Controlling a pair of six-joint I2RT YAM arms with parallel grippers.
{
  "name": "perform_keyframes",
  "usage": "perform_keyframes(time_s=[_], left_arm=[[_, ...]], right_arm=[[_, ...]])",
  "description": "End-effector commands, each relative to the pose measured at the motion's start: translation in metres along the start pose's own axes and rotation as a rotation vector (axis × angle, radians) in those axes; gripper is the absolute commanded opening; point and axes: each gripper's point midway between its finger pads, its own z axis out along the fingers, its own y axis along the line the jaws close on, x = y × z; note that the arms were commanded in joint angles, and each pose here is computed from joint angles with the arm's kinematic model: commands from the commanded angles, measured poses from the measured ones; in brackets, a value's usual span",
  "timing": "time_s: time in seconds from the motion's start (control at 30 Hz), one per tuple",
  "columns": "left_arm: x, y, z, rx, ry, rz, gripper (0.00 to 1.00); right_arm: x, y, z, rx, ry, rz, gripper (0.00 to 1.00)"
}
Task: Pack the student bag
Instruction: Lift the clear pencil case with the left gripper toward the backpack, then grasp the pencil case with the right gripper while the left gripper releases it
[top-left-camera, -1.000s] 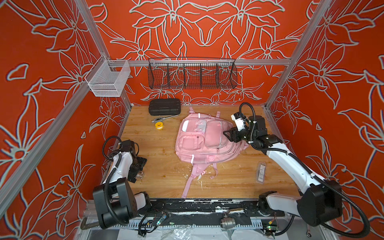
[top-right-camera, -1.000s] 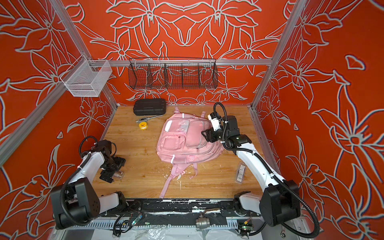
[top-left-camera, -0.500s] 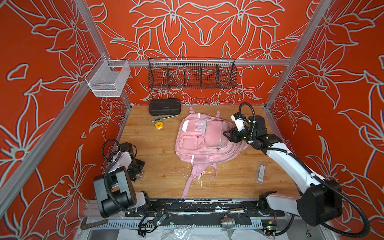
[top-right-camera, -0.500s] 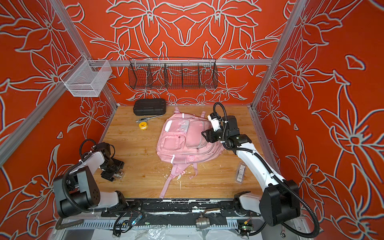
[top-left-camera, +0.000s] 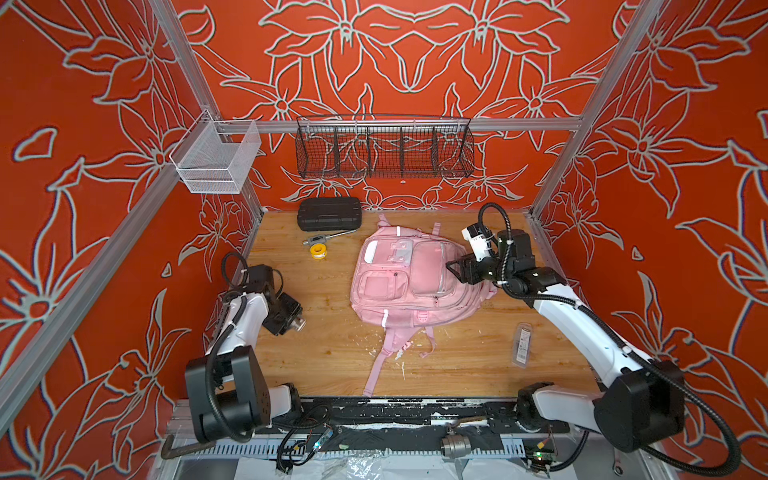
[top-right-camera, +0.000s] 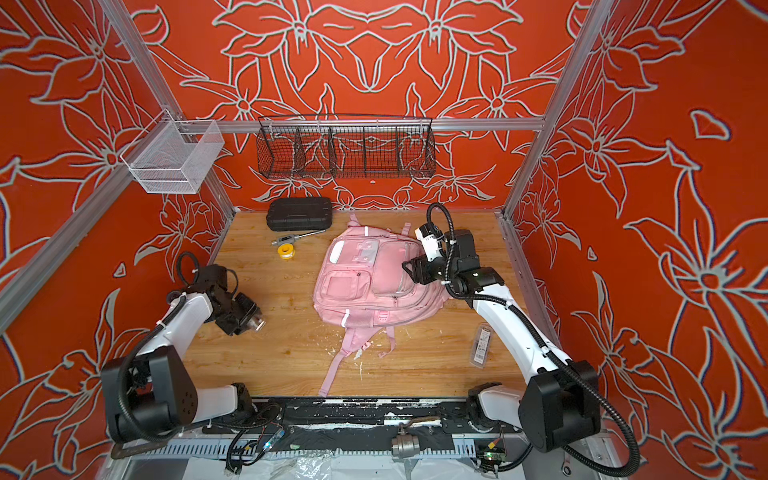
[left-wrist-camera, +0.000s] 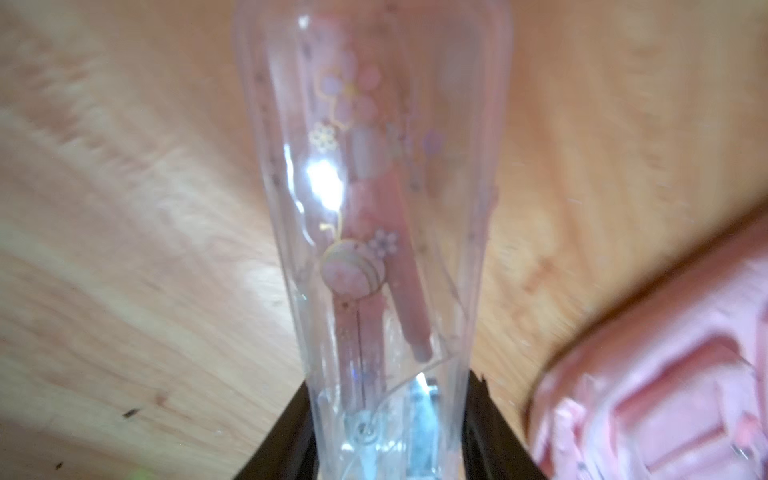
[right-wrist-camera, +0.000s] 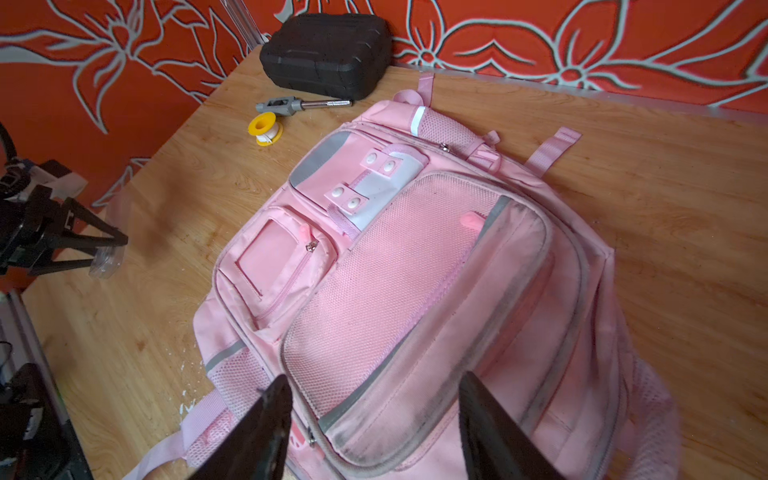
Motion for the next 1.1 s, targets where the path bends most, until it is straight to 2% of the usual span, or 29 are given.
perform_keyframes(time_s=[0.0, 0.13, 0.23, 0.33, 0.6, 0.83, 1.07], left_arm=[[0.007, -0.071, -0.034, 0.159, -0.056, 0.233, 0.4], [0.033, -0.157, -0.06, 0.325, -0.103, 0.542, 0.4], [0.059, -0.201, -0.071, 0.4, -0.12, 0.748, 0.4], [0.092, -0.228, -0.068, 0.426, -0.091, 0.937, 0.41], [0.167, -0.276, -0.06, 0.515, -0.027, 1.249, 0.41], [0.206, -0.296, -0.064, 0.607, -0.013, 1.395, 0.41], [0.216, -0.313, -0.064, 0.613, -0.021, 1.397, 0.41]], right_arm=[[-0.029, 0.016, -0.002, -0.084, -0.064, 0.036, 0.64], [-0.045, 0.025, -0.004, -0.134, -0.092, 0.059, 0.64], [-0.056, 0.031, -0.01, -0.151, -0.116, 0.062, 0.64], [-0.061, 0.037, -0.014, -0.185, -0.127, 0.083, 0.64], [-0.076, 0.056, -0.021, -0.314, -0.195, 0.187, 0.62], [-0.085, 0.065, -0.017, -0.365, -0.213, 0.263, 0.61], [-0.07, 0.069, 0.006, -0.338, -0.172, 0.332, 0.59]])
